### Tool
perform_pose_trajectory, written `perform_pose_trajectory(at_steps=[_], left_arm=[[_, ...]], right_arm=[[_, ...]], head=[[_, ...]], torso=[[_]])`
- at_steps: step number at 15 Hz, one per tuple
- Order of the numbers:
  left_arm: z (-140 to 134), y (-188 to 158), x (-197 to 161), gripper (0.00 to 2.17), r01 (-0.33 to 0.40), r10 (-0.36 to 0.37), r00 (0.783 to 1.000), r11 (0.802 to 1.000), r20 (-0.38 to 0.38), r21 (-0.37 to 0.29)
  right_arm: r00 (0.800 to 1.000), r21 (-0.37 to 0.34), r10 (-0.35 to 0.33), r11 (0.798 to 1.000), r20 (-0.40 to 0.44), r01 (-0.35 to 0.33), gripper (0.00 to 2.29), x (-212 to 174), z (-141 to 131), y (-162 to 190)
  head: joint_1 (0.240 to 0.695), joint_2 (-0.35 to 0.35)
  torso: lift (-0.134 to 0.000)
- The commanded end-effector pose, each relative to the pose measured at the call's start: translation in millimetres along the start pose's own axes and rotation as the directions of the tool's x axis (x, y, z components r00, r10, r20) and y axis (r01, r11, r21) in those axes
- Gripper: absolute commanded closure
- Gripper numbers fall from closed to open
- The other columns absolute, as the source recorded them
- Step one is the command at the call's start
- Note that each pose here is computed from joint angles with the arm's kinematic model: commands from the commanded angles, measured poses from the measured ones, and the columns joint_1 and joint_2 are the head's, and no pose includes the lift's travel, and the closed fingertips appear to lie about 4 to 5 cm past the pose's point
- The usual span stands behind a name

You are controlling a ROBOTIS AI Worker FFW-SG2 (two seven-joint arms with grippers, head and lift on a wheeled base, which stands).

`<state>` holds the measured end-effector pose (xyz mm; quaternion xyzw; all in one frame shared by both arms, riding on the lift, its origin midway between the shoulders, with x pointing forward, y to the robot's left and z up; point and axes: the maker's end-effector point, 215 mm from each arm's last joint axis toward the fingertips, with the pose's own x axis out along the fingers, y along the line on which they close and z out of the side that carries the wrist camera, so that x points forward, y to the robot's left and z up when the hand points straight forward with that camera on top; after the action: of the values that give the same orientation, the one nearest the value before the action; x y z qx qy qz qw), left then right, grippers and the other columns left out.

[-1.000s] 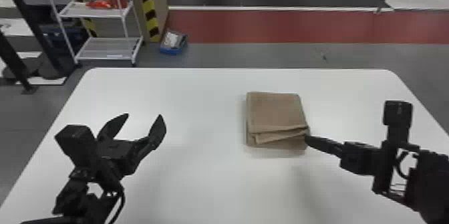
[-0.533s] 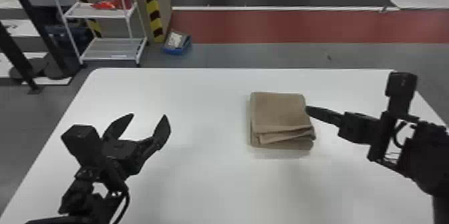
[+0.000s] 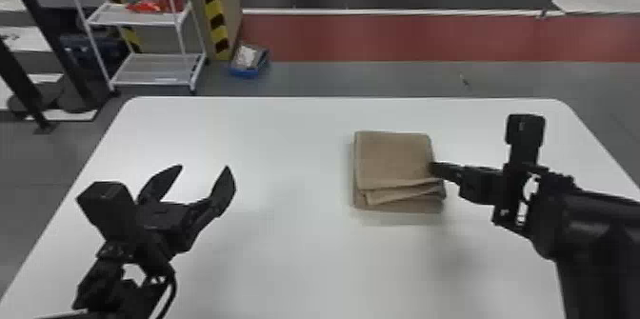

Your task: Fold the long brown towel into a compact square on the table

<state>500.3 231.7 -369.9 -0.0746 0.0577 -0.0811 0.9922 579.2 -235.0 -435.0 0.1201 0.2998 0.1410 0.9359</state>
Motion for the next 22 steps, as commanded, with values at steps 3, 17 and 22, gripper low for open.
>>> perform_pose_trajectory(at_steps=[3, 17, 22], left_arm=[[2, 2, -1, 0.10, -0.003, 0.003, 1.000, 1.000, 0.004, 0.003], [42, -26, -61, 0.07, 0.000, -0.015, 0.967, 0.998, 0.253, 0.057], [24, -14, -72, 0.08, -0.039, 0.022, 0.981, 0.996, 0.193, 0.083]], right_arm=[[1.000, 0.001, 0.017, 1.000, 0.020, -0.017, 2.02, -15, 1, 6], [0.857, -0.178, 0.048, 0.983, 0.513, 0.051, 0.04, -176, 13, 33], [0.852, -0.179, 0.028, 0.981, 0.522, 0.077, 0.06, -186, -12, 45]], head=[[0.695, -0.001], [0.695, -0.038], [0.695, -0.046]], torso=[[-0.123], [-0.123], [-0.123]])
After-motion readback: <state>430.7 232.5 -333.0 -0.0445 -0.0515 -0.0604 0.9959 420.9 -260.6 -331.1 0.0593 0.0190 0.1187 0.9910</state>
